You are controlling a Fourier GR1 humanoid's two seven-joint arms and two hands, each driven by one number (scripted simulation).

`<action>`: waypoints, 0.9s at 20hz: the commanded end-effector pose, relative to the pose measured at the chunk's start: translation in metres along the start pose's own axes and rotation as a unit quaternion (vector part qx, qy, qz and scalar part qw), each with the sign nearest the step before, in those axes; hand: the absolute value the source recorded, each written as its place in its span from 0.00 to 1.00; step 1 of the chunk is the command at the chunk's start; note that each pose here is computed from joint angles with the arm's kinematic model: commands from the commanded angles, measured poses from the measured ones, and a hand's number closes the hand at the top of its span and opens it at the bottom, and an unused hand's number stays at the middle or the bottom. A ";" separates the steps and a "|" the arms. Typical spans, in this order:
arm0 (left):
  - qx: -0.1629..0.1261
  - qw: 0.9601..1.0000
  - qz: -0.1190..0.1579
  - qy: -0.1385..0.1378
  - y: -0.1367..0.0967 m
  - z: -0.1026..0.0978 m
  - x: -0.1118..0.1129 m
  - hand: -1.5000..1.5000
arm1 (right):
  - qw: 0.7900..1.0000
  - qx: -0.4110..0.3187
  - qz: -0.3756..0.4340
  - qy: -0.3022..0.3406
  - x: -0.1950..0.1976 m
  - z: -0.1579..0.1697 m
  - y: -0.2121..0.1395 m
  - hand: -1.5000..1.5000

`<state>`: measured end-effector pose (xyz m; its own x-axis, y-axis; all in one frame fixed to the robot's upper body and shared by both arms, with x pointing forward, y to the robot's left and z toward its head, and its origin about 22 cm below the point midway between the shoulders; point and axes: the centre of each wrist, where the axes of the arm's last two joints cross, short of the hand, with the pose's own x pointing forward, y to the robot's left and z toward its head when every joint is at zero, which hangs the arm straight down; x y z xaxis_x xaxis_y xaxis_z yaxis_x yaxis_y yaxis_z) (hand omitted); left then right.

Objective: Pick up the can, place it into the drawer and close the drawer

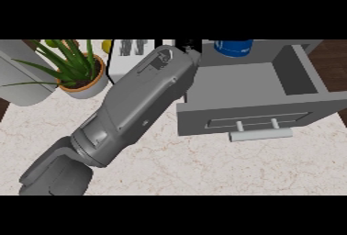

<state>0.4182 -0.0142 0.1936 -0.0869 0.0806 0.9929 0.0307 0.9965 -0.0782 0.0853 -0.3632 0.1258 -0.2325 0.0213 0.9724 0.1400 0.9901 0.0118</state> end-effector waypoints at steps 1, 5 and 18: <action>0.015 0.999 -0.028 -0.004 0.005 0.004 -0.024 1.00 | 1.000 0.012 -0.004 -0.003 -0.006 0.003 -0.005 0.00; 0.028 0.999 -0.039 0.003 -0.003 0.002 -0.013 0.00 | 1.000 0.006 0.005 -0.004 0.003 -0.014 0.002 0.00; 0.056 0.998 -0.037 0.001 -0.001 0.001 -0.021 0.00 | 1.000 0.018 0.001 0.001 0.003 -0.011 0.014 0.00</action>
<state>0.4191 -0.0153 0.1710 -0.0704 0.0017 0.9975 -0.0795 0.9968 -0.0073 0.0914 -0.3561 0.1300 -0.2425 0.0249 0.9698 0.1141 0.9935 0.0030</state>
